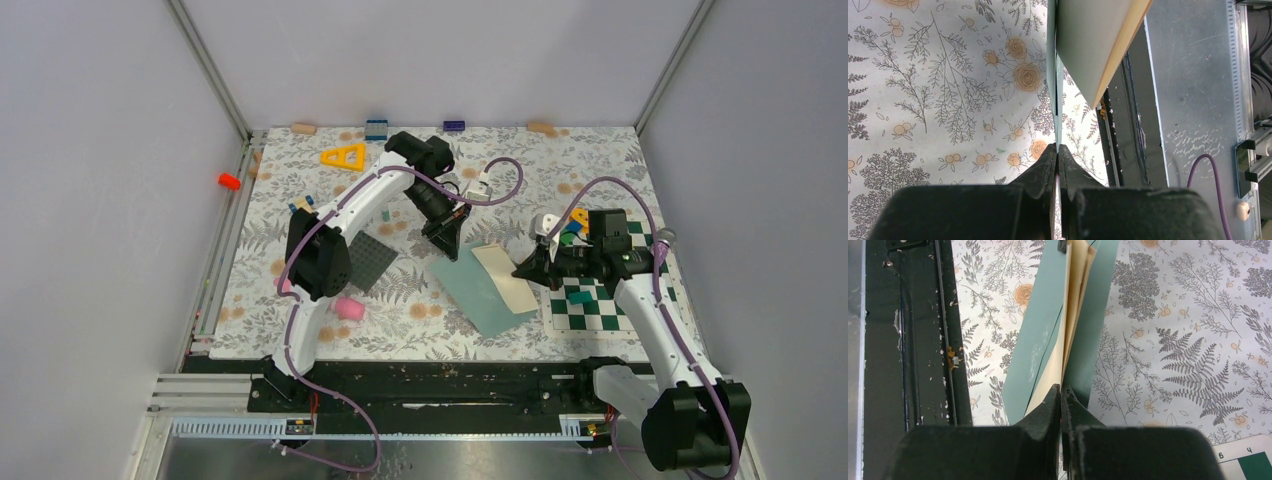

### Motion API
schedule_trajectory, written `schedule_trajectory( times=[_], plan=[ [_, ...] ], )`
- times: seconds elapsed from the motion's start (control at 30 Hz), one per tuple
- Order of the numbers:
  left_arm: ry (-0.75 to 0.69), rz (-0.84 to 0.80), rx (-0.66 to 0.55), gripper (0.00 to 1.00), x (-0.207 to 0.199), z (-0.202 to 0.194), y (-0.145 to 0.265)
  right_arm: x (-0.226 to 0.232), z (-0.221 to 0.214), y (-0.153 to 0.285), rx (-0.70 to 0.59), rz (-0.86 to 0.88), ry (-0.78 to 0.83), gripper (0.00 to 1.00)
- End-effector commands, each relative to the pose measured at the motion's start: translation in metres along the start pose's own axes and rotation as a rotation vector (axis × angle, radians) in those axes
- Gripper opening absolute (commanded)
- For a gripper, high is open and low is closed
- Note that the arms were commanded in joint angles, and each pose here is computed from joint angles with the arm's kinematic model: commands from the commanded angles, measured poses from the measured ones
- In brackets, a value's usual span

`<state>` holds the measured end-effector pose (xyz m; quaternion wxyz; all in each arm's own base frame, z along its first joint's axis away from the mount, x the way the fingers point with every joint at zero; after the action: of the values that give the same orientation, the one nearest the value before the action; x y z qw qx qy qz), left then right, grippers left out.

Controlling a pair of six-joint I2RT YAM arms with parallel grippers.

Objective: Place the letter into the envelope and seal it
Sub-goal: Place the letter in the envelope.

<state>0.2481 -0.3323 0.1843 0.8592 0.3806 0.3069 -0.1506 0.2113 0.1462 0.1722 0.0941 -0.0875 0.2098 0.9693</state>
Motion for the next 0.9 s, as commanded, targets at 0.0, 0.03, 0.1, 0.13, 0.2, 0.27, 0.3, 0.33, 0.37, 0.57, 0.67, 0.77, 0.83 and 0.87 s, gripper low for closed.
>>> schedule_trajectory(
  times=[0.0,0.03,0.1,0.13,0.2,0.27,0.3,0.33,0.37,0.57,0.67,0.77,0.83,0.87],
  plan=[
    [-0.088,-0.018,-0.067,0.00,-0.027,0.020,0.014,0.007,-0.005,0.001,0.001,0.004,0.058,0.00],
    [-0.086,-0.019,-0.067,0.00,-0.028,0.020,0.014,0.008,-0.005,0.002,0.002,0.002,0.061,0.00],
    [-0.085,-0.018,-0.068,0.00,-0.028,0.020,0.014,0.008,-0.004,0.002,0.002,-0.001,0.051,0.00],
    [-0.080,-0.017,-0.067,0.00,-0.027,0.020,0.014,0.008,-0.003,0.003,0.003,-0.004,0.033,0.00],
    [-0.079,-0.010,-0.069,0.00,-0.027,0.021,0.015,0.007,-0.003,0.003,0.013,-0.010,0.009,0.00],
    [-0.081,-0.003,-0.072,0.00,-0.027,0.021,0.016,0.007,-0.007,0.004,0.033,-0.018,-0.007,0.00],
    [-0.082,-0.002,-0.073,0.00,-0.028,0.021,0.017,0.008,-0.009,0.004,0.039,-0.019,-0.017,0.00],
    [-0.081,0.001,-0.076,0.00,-0.028,0.022,0.018,0.009,-0.010,0.004,0.044,-0.020,-0.026,0.00],
    [-0.084,0.005,-0.079,0.00,-0.029,0.022,0.018,0.010,-0.012,0.003,0.048,-0.018,-0.036,0.00],
    [-0.097,0.004,-0.093,0.00,-0.034,0.024,0.020,0.008,-0.012,0.000,0.044,-0.001,-0.162,0.00],
    [-0.108,0.003,-0.097,0.00,-0.038,0.024,0.022,0.005,-0.008,-0.002,0.032,0.008,-0.216,0.00],
    [-0.118,0.006,-0.095,0.00,-0.041,0.023,0.023,-0.003,-0.006,-0.003,0.036,0.000,-0.283,0.00],
    [-0.128,0.006,-0.095,0.01,-0.043,0.023,0.023,-0.005,-0.005,-0.004,0.037,0.001,-0.306,0.00],
    [-0.127,0.005,-0.095,0.01,-0.043,0.023,0.023,-0.005,-0.004,-0.004,0.033,0.005,-0.312,0.00]
  ],
)
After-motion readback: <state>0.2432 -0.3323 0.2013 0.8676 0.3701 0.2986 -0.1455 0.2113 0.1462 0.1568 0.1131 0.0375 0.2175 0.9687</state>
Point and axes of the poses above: each gripper's point midway between its finger pads, its own y axis back along the fingers, its own x axis along the line the jaws close on, z = x × y, the point moved 1 cm from there along y, back along the fingers, and after that the axes turned 15 degrees about y, right-handed, at the moved point
